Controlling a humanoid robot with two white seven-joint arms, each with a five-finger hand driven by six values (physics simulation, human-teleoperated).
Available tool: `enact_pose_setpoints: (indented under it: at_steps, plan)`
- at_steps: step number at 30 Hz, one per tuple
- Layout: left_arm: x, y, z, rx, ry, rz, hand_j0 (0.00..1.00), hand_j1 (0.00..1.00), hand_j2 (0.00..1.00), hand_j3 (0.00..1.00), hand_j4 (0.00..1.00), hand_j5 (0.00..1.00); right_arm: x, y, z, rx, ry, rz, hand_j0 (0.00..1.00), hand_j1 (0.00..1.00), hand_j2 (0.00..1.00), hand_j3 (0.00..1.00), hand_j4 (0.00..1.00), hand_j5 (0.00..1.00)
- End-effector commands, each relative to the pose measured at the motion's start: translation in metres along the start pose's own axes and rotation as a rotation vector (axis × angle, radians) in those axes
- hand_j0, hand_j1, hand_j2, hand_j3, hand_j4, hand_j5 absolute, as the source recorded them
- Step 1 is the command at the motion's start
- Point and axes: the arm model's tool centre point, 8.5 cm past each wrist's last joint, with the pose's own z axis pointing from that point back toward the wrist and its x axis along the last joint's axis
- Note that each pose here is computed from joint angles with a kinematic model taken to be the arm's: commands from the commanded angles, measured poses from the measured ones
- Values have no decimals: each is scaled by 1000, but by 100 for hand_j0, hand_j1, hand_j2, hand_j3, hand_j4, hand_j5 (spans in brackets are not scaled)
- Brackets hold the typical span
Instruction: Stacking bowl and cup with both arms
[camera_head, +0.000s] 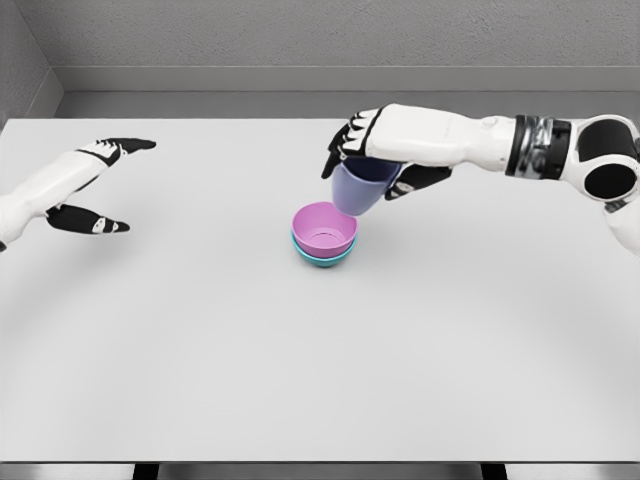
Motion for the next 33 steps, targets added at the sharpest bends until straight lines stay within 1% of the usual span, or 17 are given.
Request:
enact_pose_setpoints:
  at_steps: [1, 10, 14, 20, 23, 27, 33]
  plan:
    - [0, 2, 0, 7, 0, 6, 100, 100, 100, 100, 100, 100, 4, 1, -8, -2, -19, -6, 70, 70, 70, 70, 70, 70]
    - [-3, 0, 1, 5, 9, 13, 100, 100, 100, 100, 100, 100, 11, 7, -25, -1, -57, -21, 70, 70, 70, 70, 70, 70]
    - [-3, 0, 1, 5, 9, 13, 100, 100, 100, 100, 100, 100, 11, 14, -29, 21, -58, -19, 70, 70, 70, 70, 70, 70]
    - [-3, -1, 1, 5, 8, 15, 100, 100, 100, 100, 100, 100, 14, 18, -37, 28, -72, -18, 70, 70, 70, 70, 70, 70]
    - [-3, -1, 1, 6, 7, 16, 100, 100, 100, 100, 100, 100, 11, 19, -37, 35, -58, -16, 70, 70, 70, 70, 70, 70]
    - [-3, -1, 1, 5, 8, 15, 100, 100, 100, 100, 100, 100, 4, 23, -39, 36, -43, -32, 70, 70, 70, 70, 70, 70]
    - [-3, -1, 1, 5, 8, 15, 100, 100, 100, 100, 100, 100, 2, 23, -41, 35, -38, -37, 70, 70, 70, 70, 70, 70]
